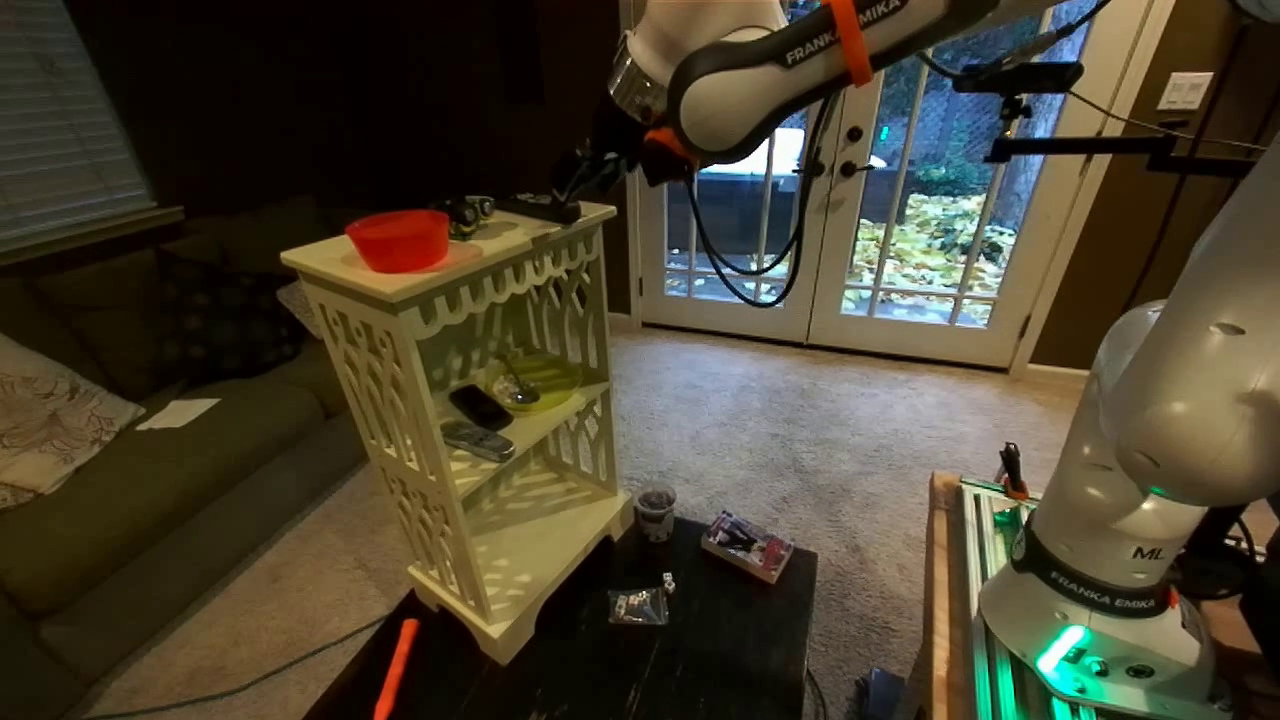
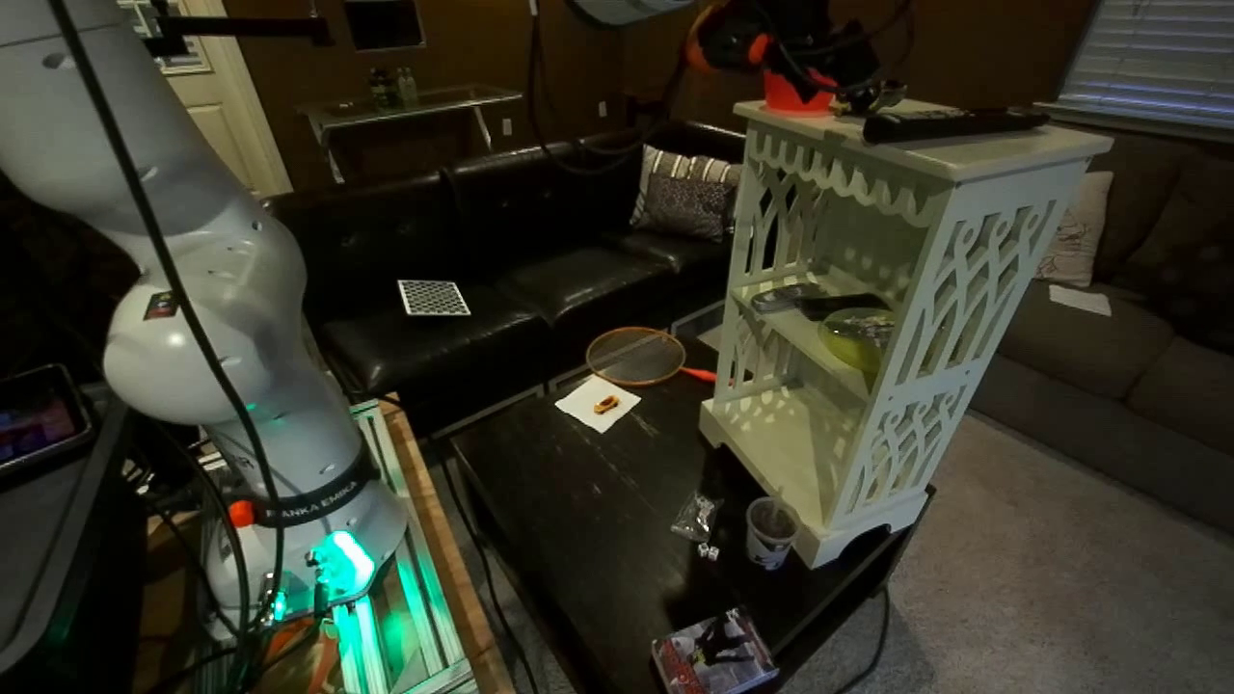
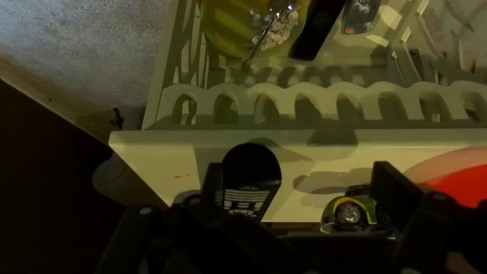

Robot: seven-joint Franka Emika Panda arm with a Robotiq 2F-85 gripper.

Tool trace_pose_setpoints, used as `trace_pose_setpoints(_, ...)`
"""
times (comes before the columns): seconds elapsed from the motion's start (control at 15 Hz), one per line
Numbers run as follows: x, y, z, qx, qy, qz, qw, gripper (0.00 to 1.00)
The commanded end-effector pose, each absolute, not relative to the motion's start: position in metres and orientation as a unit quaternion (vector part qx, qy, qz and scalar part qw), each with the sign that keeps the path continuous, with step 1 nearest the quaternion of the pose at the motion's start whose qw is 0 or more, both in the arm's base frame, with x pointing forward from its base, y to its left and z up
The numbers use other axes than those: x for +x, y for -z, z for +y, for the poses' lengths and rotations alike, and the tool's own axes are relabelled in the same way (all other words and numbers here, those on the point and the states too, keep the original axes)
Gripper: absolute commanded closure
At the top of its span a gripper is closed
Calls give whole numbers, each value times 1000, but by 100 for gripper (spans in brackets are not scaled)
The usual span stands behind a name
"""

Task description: Put the remote control on the top shelf.

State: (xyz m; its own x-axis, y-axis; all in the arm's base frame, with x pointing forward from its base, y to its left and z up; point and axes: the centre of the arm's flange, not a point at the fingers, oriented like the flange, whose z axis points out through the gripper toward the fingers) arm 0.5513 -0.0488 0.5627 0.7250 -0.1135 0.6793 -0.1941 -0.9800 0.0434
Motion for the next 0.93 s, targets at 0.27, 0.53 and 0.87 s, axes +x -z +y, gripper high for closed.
trace_pose_setpoints(0.27, 591, -591, -73, 927, -361, -79, 62, 0)
trace_pose_setpoints(0.53, 602, -588, -80, 931, -354, -62, 63, 0)
trace_pose_setpoints(0.87, 601, -573, -79, 932, -352, -66, 64, 0)
